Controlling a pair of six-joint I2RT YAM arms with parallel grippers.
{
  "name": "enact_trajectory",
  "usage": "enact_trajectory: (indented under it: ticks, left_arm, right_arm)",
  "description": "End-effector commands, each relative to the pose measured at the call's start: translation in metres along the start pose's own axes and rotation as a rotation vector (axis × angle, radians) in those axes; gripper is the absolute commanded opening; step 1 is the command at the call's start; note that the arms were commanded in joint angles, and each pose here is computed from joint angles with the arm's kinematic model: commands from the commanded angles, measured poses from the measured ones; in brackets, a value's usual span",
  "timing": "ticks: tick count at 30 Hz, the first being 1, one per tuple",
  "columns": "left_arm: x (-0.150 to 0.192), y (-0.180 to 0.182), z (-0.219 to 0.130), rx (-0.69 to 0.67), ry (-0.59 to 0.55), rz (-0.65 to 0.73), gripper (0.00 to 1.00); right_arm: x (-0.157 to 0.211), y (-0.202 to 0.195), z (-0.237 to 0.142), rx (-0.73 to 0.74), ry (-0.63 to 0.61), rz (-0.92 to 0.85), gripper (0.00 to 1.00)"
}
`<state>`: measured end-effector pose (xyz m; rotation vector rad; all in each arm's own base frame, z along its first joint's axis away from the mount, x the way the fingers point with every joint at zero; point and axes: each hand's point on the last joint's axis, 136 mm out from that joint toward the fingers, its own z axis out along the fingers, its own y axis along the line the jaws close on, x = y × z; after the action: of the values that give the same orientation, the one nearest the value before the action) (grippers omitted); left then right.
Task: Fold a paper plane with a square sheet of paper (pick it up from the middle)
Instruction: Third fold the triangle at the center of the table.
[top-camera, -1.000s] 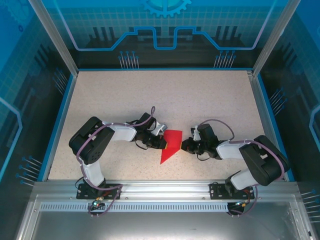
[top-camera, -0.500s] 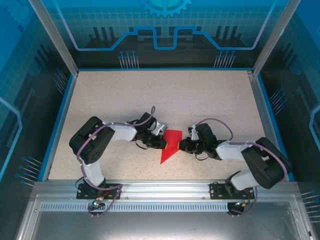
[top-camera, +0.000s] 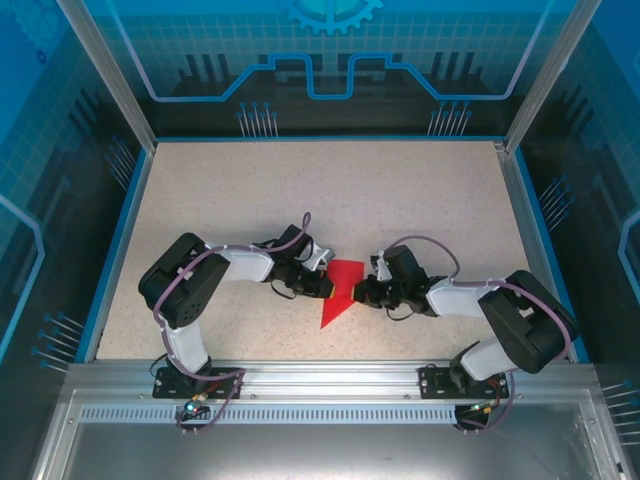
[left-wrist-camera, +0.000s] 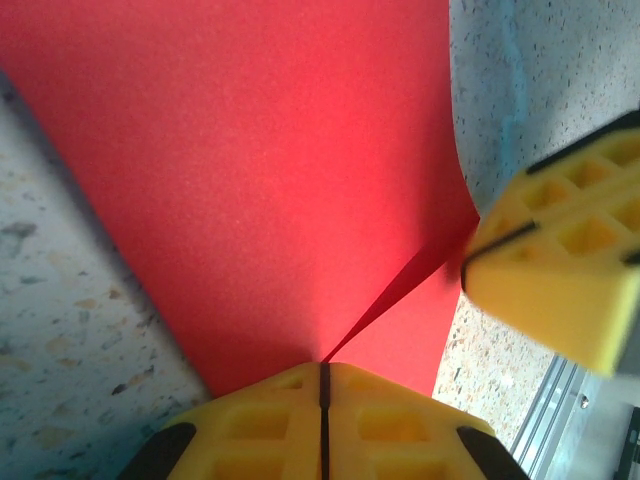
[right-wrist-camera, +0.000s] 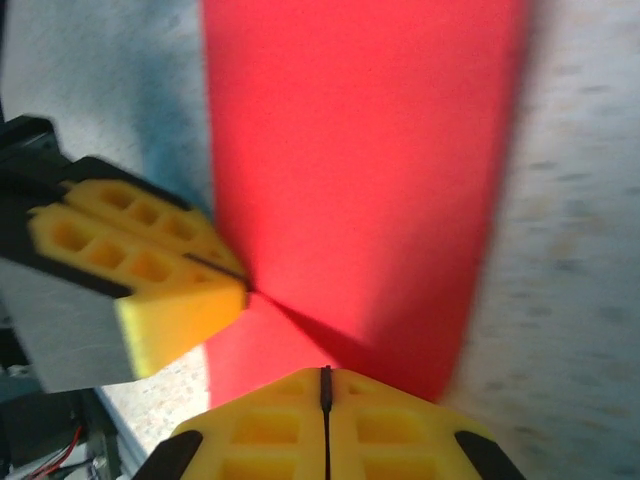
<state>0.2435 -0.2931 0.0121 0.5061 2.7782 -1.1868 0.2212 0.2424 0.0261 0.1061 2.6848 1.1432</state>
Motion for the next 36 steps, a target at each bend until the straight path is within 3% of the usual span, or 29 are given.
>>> enact_trajectory:
  ticks: [1,12,18,28,36]
  left_arm:
    - [0.033,0.030,0.012,-0.106,0.102,-0.064,0.09]
    - [0.033,0.030,0.012,-0.104,0.103,-0.061,0.10]
    - [0.033,0.032,0.012,-0.111,0.106,-0.062,0.09]
    - [0.035,0.032,0.012,-0.112,0.109,-0.060,0.10]
    - [0.036,0.033,0.012,-0.116,0.114,-0.059,0.10]
  right_arm:
    - [0.004,0.016,0.006,-0.012,0.019,-0.016,0.06]
    - [0.020,-0.024,0.018,0.116,0.045,0.039,0.05]
    - [0.018,0.014,0.009,0.011,0.030,-0.029,0.06]
    - [0.057,0.060,0.027,-0.064,0.105,-0.124,0.06]
    - [0.080,0.054,0.055,-0.022,0.184,-0.139,0.05]
